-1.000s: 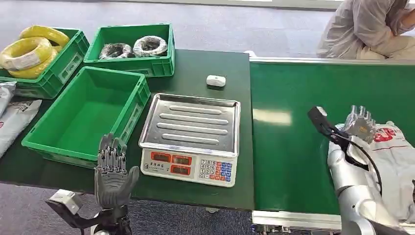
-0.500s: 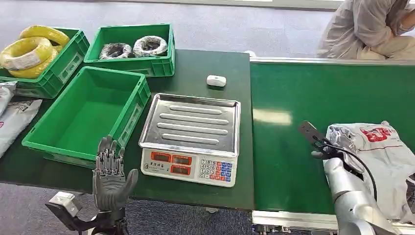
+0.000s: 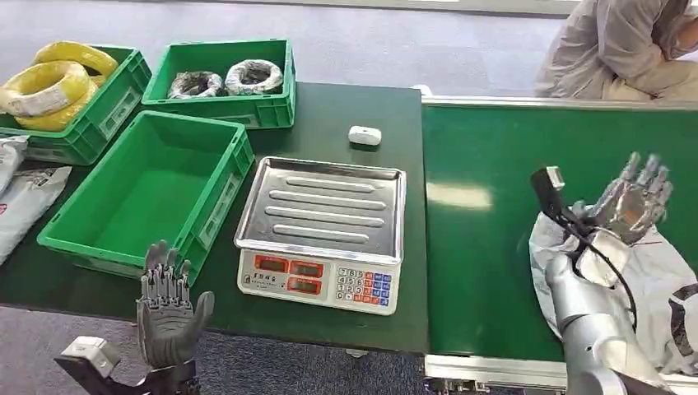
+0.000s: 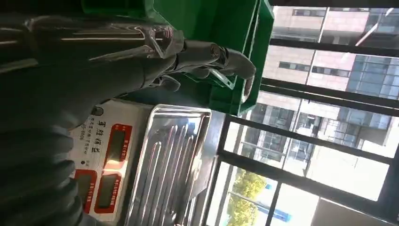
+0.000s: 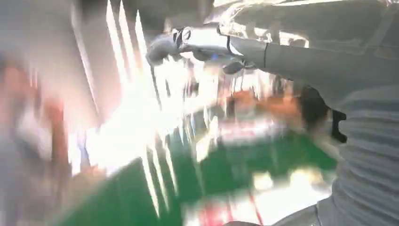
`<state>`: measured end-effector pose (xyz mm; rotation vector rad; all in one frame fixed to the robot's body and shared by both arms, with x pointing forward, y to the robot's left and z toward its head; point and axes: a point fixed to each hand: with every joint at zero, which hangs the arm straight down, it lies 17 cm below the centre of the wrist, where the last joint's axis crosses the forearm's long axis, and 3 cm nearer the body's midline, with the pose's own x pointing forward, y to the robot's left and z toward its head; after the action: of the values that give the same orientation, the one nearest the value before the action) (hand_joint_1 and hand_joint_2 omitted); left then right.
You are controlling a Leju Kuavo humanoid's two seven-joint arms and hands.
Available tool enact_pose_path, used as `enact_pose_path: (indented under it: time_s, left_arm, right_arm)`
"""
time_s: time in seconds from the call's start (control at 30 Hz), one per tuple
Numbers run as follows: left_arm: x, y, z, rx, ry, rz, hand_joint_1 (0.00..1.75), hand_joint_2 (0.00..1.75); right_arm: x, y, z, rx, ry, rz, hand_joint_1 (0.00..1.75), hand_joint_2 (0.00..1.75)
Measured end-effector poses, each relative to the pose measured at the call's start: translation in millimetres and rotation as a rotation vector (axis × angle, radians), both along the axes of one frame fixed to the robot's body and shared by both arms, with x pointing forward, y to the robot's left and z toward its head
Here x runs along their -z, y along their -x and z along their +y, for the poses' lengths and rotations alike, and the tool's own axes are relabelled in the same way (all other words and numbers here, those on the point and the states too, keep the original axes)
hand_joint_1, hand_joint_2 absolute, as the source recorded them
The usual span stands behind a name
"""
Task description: Moved the parcel from conveyor to table for the left to box.
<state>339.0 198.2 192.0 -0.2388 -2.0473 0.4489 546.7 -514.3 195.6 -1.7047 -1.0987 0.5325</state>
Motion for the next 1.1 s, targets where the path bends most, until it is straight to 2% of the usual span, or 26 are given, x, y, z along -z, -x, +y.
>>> enact_pose_path:
  time_s: [0.17, 0.33, 0.37, 0.47, 0.57, 0.7, 0.77, 0.8, 0.83, 0.9, 0.97, 1.1]
  left_arm:
    - [-4, -2, -2, 0.011, 0.004, -0.011, 0.00, 1.75]
    - [-6, -3, -6, 0.027, 0.004, -0.021, 0.00, 1.75]
    - [-6, -3, -7, 0.029, 0.003, -0.021, 0.00, 1.75]
    - [-8, -2, -10, 0.042, -0.005, -0.029, 0.00, 1.75]
    - [-7, -2, -10, 0.047, -0.008, -0.030, 0.00, 1.75]
    - [-7, -2, -11, 0.051, -0.009, -0.032, 0.00, 1.75]
    - [-9, -3, -15, 0.072, -0.017, -0.042, 0.00, 1.75]
    - [-10, -5, -19, 0.089, -0.024, -0.052, 0.00, 1.75]
    - [-10, -8, -21, 0.107, -0.028, -0.059, 0.00, 1.75]
    - [-9, -16, -21, 0.113, -0.036, -0.063, 0.00, 1.75]
    - [-6, -21, -17, 0.100, -0.040, -0.056, 0.00, 1.75]
    - [0, -23, -10, 0.065, -0.039, -0.032, 0.00, 1.75]
  right_arm:
    - [-28, 5, -11, 0.063, 0.085, -0.034, 0.00, 1.75]
    - [-25, -1, 3, 0.027, 0.166, 0.009, 0.00, 1.75]
    - [-19, -6, 7, 0.009, 0.171, 0.043, 0.00, 1.75]
    - [32, -18, 9, -0.056, 0.084, 0.256, 0.00, 1.75]
    - [54, -18, 13, -0.068, 0.047, 0.323, 0.00, 1.75]
    - [61, -19, 17, -0.073, 0.034, 0.346, 0.00, 1.75]
    - [87, -21, 26, -0.140, -0.034, 0.448, 0.00, 1.75]
    - [113, -18, 37, -0.219, -0.121, 0.545, 0.00, 1.75]
    - [149, -8, 55, -0.320, -0.254, 0.673, 0.00, 1.75]
    - [201, 22, 83, -0.432, -0.438, 0.838, 0.00, 1.75]
    - [220, 38, 89, -0.449, -0.489, 0.855, 0.00, 1.75]
    - [223, 39, 90, -0.442, -0.519, 0.812, 0.00, 1.75]
